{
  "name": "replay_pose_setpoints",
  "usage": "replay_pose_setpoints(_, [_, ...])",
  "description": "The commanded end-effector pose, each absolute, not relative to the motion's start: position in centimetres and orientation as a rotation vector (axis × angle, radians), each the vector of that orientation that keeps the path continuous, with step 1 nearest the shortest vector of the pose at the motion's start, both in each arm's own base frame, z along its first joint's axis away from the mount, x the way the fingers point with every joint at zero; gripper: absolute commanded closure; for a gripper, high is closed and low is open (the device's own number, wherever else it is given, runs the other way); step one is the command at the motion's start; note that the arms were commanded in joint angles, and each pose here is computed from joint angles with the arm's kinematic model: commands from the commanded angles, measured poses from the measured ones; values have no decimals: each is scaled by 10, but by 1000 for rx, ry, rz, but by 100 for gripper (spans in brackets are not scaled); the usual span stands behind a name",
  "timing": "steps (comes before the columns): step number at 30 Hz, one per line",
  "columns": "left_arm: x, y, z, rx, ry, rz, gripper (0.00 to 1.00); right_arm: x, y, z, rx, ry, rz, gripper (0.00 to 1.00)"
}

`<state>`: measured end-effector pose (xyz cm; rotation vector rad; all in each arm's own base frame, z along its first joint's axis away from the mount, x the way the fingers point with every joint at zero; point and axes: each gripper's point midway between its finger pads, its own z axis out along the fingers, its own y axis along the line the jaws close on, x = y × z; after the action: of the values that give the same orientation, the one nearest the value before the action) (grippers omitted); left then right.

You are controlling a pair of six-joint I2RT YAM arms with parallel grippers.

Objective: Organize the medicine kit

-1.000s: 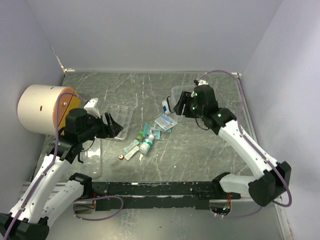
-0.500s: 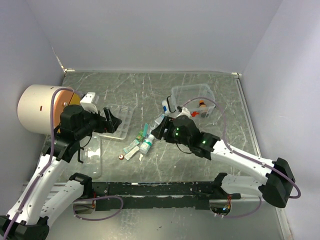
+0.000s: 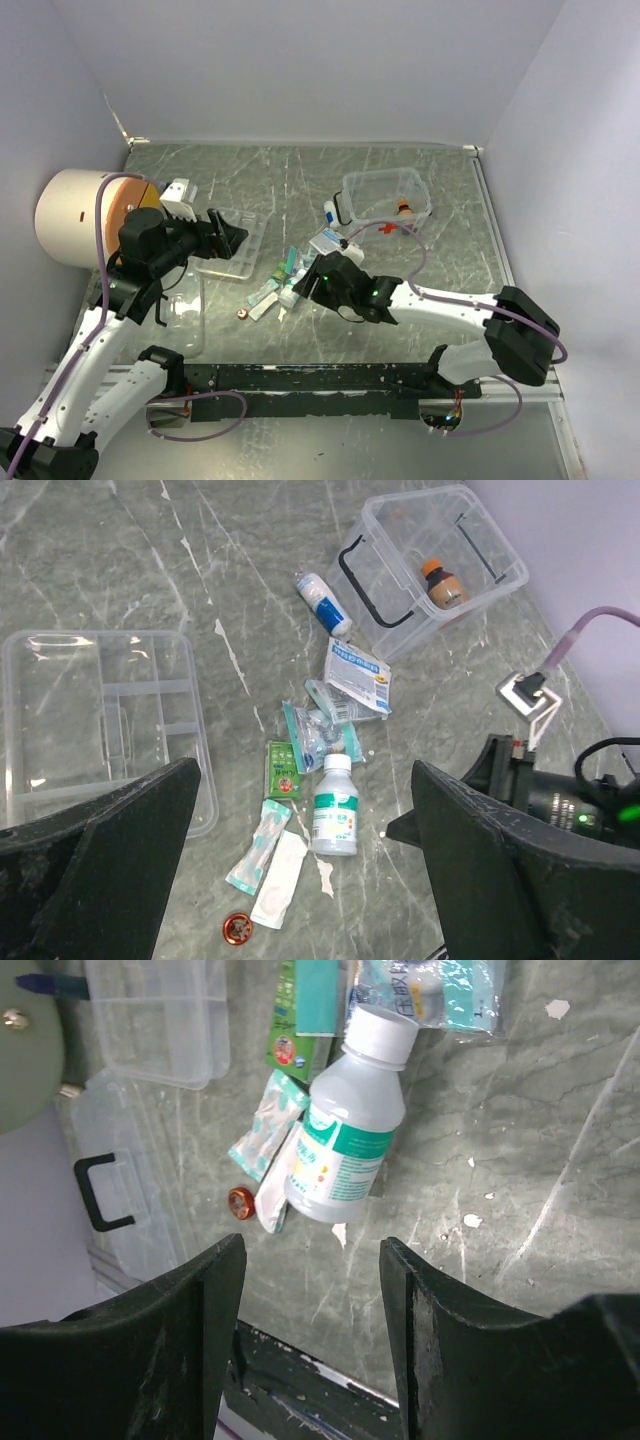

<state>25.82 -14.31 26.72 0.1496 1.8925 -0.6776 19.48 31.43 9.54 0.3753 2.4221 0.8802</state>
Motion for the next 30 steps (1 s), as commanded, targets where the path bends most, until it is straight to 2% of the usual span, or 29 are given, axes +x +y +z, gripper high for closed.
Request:
replay_pose_setpoints(1, [259,-149,273,165,1851,-722,2,199,327,87,420,2429,882,44])
replay_pose_setpoints(14, [260,-159,271,166,1863,-790,3,225,347,71,406,2439,793,42])
replay_pose_setpoints(25, [270,-151,277,138,1849,-729,3,227,337,52,452,2487,660,45])
replay_pose_setpoints(30, [268,-146,275,150,1862,-697,3,225,346,43,426,2514,717,50])
